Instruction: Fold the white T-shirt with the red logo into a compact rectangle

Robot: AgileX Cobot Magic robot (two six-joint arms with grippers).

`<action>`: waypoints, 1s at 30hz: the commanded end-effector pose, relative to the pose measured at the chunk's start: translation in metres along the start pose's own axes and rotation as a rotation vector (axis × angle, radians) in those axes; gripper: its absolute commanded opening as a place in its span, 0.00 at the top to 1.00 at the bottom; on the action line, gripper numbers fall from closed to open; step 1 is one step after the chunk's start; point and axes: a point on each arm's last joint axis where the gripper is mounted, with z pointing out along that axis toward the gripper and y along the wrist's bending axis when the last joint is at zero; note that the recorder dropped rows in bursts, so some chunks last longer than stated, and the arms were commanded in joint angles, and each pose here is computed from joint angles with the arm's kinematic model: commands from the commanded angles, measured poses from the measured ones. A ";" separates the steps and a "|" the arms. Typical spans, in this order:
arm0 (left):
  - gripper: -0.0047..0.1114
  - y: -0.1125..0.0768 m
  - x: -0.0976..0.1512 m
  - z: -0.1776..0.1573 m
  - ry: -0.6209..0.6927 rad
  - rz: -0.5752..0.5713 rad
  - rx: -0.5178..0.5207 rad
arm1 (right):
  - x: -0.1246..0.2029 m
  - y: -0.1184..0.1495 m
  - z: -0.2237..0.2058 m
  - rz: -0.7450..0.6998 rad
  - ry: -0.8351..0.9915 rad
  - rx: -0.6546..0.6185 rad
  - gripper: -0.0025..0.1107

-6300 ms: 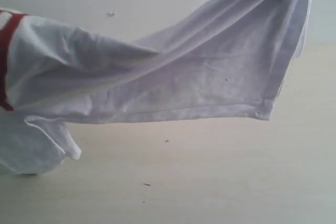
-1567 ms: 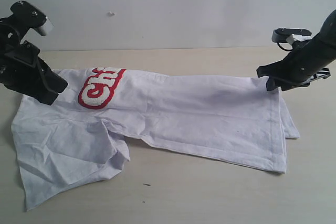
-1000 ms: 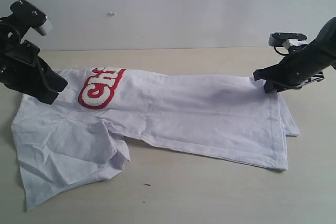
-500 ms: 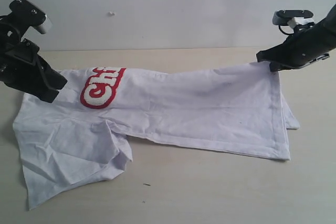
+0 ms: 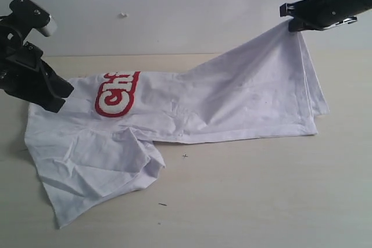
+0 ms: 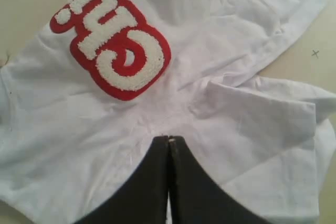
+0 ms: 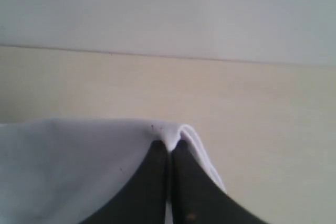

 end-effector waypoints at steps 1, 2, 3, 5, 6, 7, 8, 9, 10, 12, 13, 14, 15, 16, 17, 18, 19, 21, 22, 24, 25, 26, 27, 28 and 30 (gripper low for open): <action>0.96 0.000 -0.001 -0.002 -0.013 -0.006 -0.007 | -0.019 0.003 -0.010 -0.023 -0.076 0.009 0.94; 0.96 0.000 -0.001 -0.002 -0.013 -0.006 -0.007 | -0.020 0.003 -0.011 -0.033 -0.079 0.015 0.89; 0.96 0.000 -0.001 -0.002 -0.013 -0.006 -0.007 | -0.020 0.002 -0.011 -0.042 -0.082 0.026 0.85; 0.96 0.000 -0.001 -0.002 -0.010 -0.006 -0.001 | -0.020 -0.001 -0.011 -0.055 -0.083 0.054 0.73; 0.96 0.000 -0.001 -0.002 -0.009 -0.006 0.001 | -0.020 -0.002 -0.011 -0.058 -0.078 0.067 0.69; 0.96 -0.001 0.000 -0.002 -0.005 -0.006 0.009 | -0.019 -0.004 -0.011 -0.066 -0.065 0.089 0.65; 0.96 -0.001 0.000 -0.002 -0.005 -0.008 0.013 | -0.018 -0.006 -0.011 -0.065 -0.055 0.109 0.64; 0.96 -0.002 0.000 -0.002 -0.005 -0.012 0.019 | -0.017 -0.008 -0.012 -0.066 -0.042 0.139 0.65; 0.96 -0.003 0.000 -0.002 -0.002 -0.013 0.027 | -0.014 -0.011 -0.011 -0.035 -0.020 0.168 0.65; 0.96 -0.004 0.000 -0.002 0.001 -0.015 0.036 | -0.007 -0.016 -0.008 -0.018 0.043 0.201 0.67; 0.96 -0.004 0.000 -0.002 0.003 -0.015 0.039 | -0.001 -0.017 -0.004 -0.010 0.088 0.199 0.67; 0.96 -0.004 0.000 -0.002 0.001 -0.017 0.039 | 0.007 -0.018 0.002 0.000 0.141 0.188 0.68; 0.96 -0.004 0.000 -0.002 0.001 -0.017 0.039 | 0.015 -0.020 0.008 0.002 0.188 0.180 0.68; 0.96 -0.004 0.000 -0.002 0.002 -0.018 0.043 | 0.025 -0.022 0.017 -0.003 0.251 0.164 0.68; 0.96 -0.004 0.000 -0.002 0.003 -0.018 0.045 | 0.034 -0.023 0.022 -0.015 0.307 0.149 0.68; 0.96 -0.005 0.000 -0.002 0.003 -0.020 0.048 | 0.042 -0.025 0.029 -0.018 0.352 0.139 0.68; 0.96 -0.005 0.001 -0.002 0.004 -0.022 0.050 | 0.050 -0.027 0.035 -0.024 0.392 0.129 0.68; 0.96 -0.005 0.001 -0.002 0.004 -0.022 0.050 | 0.061 -0.030 0.045 -0.014 0.439 0.121 0.68; 0.96 -0.005 0.000 -0.002 0.002 -0.026 0.051 | 0.065 -0.031 0.048 -0.011 0.454 0.118 0.68; 0.96 -0.005 0.000 -0.002 -0.004 -0.027 0.048 | 0.073 -0.034 0.056 -0.006 0.481 0.118 0.70; 0.96 -0.005 0.000 -0.002 -0.008 -0.025 0.048 | 0.077 -0.035 0.059 -0.008 0.493 0.121 0.72; 0.96 -0.005 -0.001 -0.002 -0.014 -0.021 0.047 | 0.082 -0.038 0.063 -0.019 0.510 0.129 0.77; 0.96 -0.005 -0.001 -0.002 -0.017 -0.021 0.049 | 0.086 -0.040 0.066 -0.032 0.523 0.138 0.81; 0.96 -0.005 -0.001 -0.002 -0.018 -0.020 0.049 | 0.088 -0.042 0.069 -0.042 0.528 0.146 0.86; 0.96 -0.005 -0.002 -0.002 -0.019 -0.022 0.050 | 0.088 -0.045 0.070 -0.068 0.515 0.168 0.98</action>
